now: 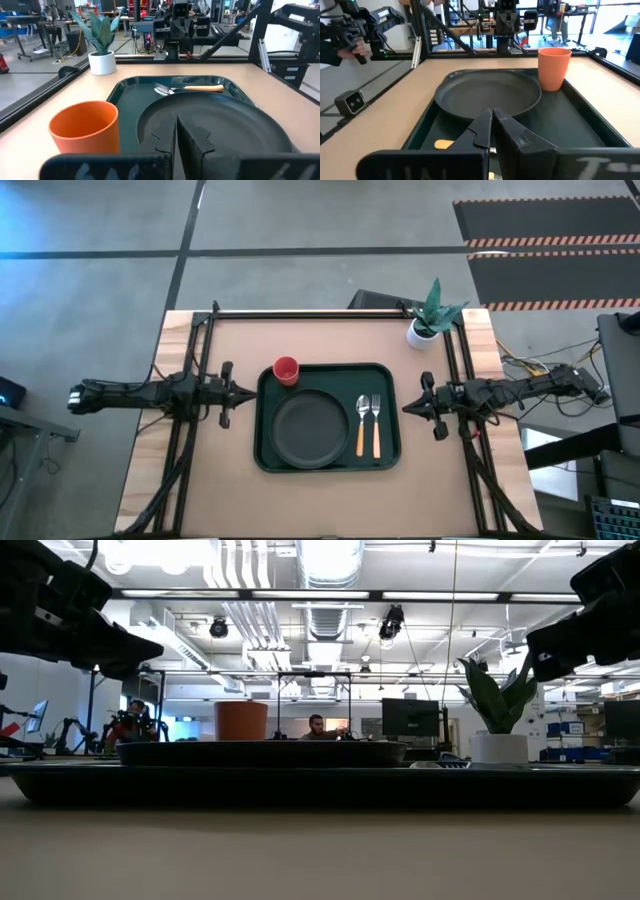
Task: Pick and place plate/cup/fork/spoon on tray
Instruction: Return to Home Position
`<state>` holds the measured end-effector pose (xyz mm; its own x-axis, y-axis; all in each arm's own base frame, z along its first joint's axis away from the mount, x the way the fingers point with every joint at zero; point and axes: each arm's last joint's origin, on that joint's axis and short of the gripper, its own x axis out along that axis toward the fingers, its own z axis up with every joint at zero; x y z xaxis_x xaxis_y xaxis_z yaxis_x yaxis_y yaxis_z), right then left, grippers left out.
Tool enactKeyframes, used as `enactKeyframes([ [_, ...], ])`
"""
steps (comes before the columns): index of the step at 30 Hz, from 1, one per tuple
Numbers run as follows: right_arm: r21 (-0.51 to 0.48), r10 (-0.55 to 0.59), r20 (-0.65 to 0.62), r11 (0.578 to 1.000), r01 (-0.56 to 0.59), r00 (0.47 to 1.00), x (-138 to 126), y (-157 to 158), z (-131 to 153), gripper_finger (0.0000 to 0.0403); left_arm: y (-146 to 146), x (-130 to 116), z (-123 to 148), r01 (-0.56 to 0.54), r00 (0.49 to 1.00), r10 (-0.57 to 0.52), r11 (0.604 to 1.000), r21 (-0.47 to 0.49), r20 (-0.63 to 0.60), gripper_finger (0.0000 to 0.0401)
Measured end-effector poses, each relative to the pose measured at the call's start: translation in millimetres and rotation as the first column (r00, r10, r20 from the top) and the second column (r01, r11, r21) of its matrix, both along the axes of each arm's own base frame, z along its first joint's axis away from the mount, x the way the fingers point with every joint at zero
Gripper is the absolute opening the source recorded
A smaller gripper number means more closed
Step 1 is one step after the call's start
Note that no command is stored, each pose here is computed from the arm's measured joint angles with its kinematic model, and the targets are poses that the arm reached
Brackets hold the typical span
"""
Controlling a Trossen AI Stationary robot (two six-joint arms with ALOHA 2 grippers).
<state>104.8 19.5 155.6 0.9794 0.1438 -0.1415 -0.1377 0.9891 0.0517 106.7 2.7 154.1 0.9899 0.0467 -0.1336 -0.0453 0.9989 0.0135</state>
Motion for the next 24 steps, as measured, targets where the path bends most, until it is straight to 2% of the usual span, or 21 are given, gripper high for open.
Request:
enactKeyframes([
  [7, 0.000, 0.001, 0.017, 1.000, -0.001, 1.000, 0.2, 0.1, 1.4, 0.0009, 0.2, 0.5, 1.3, -0.005, 1.000, 0.005, 1.000, 0.001, 0.002, 0.0000],
  [13, -0.006, 0.007, 0.084, 1.000, -0.007, 0.996, -4.2, -0.7, 7.5, 0.0009, 0.1, -2.0, 6.0, -0.001, 0.999, -0.001, 0.999, 0.050, 0.050, 0.0000],
  [16, -0.047, 0.015, 0.098, 0.999, -0.010, 0.995, -9.0, -1.6, 14.9, 0.0009, 0.1, -4.1, 9.0, -0.002, 0.996, -0.003, 0.998, 0.058, 0.085, 0.0000],
  [20, -0.071, 0.009, 0.035, 0.997, -0.006, 0.999, -16.9, -3.4, 22.0, 0.0009, -0.5, -7.4, 11.0, 0.017, 0.994, -0.023, 0.998, 0.063, 0.108, 0.0000],
  [24, -0.064, 0.008, -0.005, 0.998, -0.009, 1.000, -22.0, -4.4, 30.4, 0.0009, -0.9, -9.0, 12.4, 0.029, 0.992, -0.044, 0.992, 0.123, 0.120, 0.0000],
])
